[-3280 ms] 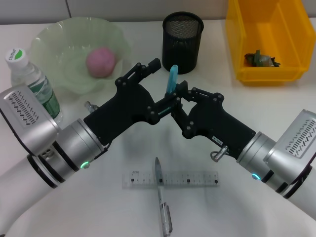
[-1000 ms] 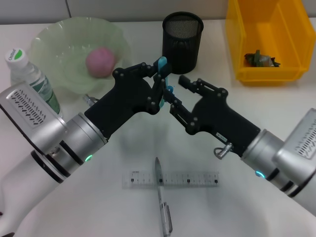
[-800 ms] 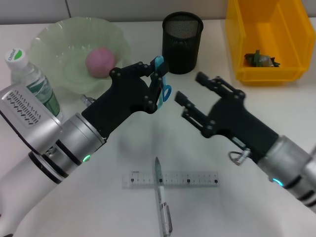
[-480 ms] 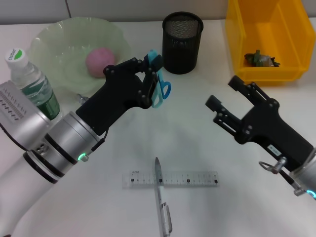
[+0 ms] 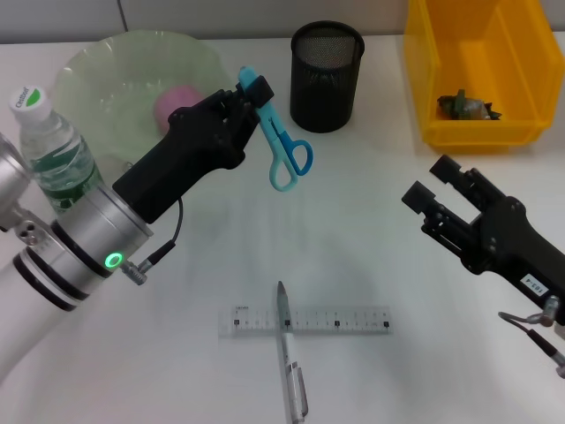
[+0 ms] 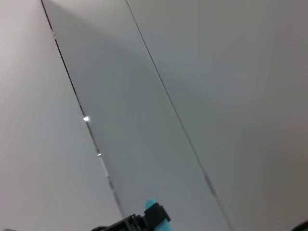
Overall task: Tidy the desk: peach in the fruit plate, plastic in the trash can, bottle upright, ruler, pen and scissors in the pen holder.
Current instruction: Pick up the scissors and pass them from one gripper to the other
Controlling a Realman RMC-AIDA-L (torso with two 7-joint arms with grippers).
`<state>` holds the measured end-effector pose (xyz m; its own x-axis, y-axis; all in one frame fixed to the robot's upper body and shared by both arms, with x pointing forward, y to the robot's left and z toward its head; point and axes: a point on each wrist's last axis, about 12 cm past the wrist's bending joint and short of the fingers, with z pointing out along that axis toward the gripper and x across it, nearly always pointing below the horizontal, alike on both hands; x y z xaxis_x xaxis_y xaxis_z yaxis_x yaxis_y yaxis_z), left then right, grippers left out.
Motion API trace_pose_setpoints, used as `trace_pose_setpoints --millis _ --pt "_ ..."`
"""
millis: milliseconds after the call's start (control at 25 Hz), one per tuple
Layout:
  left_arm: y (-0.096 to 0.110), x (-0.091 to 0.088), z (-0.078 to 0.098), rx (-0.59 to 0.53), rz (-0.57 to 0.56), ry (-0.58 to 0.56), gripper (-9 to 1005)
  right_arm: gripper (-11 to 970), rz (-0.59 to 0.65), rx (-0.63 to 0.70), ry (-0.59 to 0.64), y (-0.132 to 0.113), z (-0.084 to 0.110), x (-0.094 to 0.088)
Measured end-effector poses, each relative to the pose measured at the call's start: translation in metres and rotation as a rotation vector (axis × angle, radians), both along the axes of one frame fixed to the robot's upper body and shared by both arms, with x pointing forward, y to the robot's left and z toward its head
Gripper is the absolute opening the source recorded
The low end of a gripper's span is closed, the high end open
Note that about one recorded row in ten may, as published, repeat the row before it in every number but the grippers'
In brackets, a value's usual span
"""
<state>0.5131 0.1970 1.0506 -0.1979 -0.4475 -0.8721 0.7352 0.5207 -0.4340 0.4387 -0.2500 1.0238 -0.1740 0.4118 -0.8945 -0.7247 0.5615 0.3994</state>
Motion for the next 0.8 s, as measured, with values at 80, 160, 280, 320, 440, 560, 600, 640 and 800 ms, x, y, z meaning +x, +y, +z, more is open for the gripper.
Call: trace_pose_setpoints --millis 80,160,280,320,440,560,600,640,800 --pt "0.001 0.001 0.001 -0.023 -0.014 0.018 97 756 0.053 0.025 0.052 -0.005 0.002 0.002" --pt "0.006 0.001 0.004 -0.093 -0.042 0.074 97 755 0.105 0.039 0.099 -0.009 0.004 0.004" --pt "0.011 -0.003 0.004 -0.185 -0.041 0.137 97 755 0.168 0.047 0.157 -0.013 0.006 0.007" --pt "0.011 -0.004 0.004 -0.200 -0.039 0.145 98 755 0.181 0.055 0.174 -0.013 0.007 0.009" --pt "0.014 -0.005 0.004 -0.258 -0.030 0.179 100 755 0.214 0.096 0.219 -0.013 0.012 0.015" --pt "0.013 -0.007 0.003 -0.370 -0.047 0.272 103 755 0.260 0.142 0.268 -0.010 0.017 0.021" --pt "0.012 -0.007 0.003 -0.385 -0.052 0.284 104 755 0.282 0.156 0.289 -0.008 0.018 0.024" --pt "0.011 -0.008 0.004 -0.395 -0.057 0.292 105 755 0.300 0.164 0.304 -0.007 0.020 0.026" --pt "0.004 -0.009 0.004 -0.467 -0.075 0.345 108 756 0.363 0.202 0.356 -0.003 0.027 0.034"
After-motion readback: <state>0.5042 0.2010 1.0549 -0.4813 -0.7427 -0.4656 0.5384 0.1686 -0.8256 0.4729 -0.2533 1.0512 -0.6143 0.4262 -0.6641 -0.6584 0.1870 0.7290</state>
